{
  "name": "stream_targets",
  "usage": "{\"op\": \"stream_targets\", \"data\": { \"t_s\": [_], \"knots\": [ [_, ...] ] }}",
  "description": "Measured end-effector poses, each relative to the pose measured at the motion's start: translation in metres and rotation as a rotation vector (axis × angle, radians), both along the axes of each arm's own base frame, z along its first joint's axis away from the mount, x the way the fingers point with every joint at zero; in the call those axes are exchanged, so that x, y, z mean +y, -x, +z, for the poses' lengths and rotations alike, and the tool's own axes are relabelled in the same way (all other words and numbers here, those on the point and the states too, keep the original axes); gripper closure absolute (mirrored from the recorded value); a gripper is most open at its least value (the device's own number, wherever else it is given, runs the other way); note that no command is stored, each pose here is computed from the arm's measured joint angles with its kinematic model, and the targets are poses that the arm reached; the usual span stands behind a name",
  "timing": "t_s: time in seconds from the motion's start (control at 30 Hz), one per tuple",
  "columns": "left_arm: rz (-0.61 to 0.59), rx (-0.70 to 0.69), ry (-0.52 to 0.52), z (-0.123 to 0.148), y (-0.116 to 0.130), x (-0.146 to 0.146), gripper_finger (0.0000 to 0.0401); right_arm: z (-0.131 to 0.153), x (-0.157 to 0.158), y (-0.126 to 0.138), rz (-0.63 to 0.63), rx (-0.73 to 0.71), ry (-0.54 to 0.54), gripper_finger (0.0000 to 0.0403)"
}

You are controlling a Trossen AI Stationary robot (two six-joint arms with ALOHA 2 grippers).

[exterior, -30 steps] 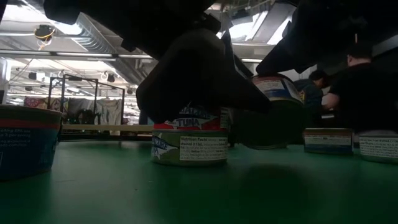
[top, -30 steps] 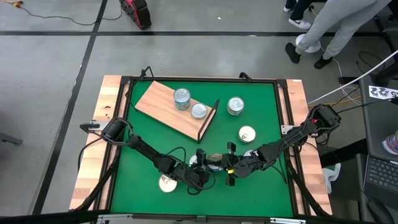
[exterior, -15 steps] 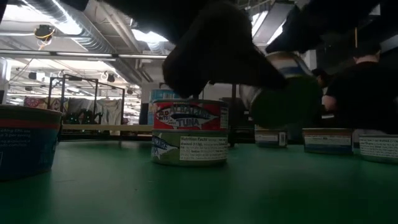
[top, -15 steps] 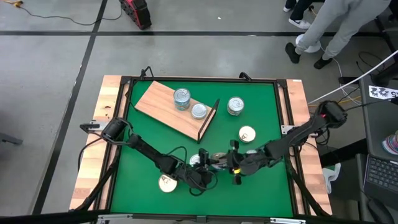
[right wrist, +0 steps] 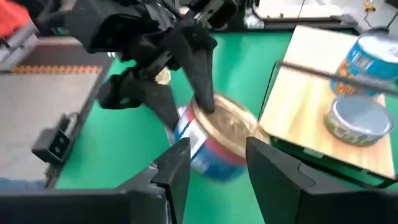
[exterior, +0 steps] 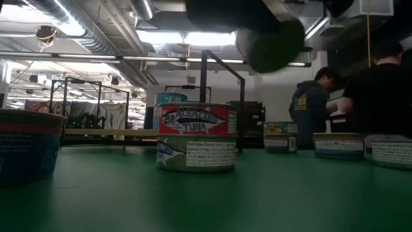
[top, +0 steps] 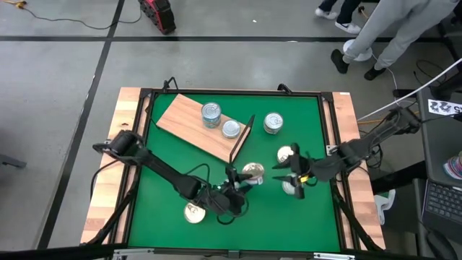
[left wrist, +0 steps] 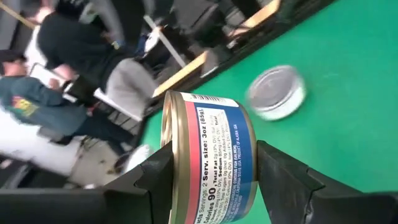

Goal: Stack canned seafood by type on shelf
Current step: Put the blue tuna can on the shelf

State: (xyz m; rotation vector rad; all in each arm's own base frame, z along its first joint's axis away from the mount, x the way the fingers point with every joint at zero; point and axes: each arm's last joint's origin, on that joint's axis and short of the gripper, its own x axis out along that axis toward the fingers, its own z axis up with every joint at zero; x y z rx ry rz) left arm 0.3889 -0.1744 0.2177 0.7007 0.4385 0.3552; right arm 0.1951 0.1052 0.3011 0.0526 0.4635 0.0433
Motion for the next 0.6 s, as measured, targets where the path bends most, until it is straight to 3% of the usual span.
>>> {"op": "stream_targets", "data": {
  "t_s": [0.2,0.4,0.6],
  "knots": [
    [0.093,0.011,-0.05,0.042,0.029,0.007,0.0216,0.009,-0.009,0.015,0.001,-0.013,-0.008,0.0248],
    [0.17,0.047,-0.081,0.075,0.069,0.017,0.0212,0.007,-0.009,0.014,-0.002,0.008,0.0,0.0248],
    [0.284,0.116,-0.03,0.081,0.105,0.038,0.0211,0.001,-0.007,0.011,-0.002,0.038,0.017,0.0248]
  ]
}}
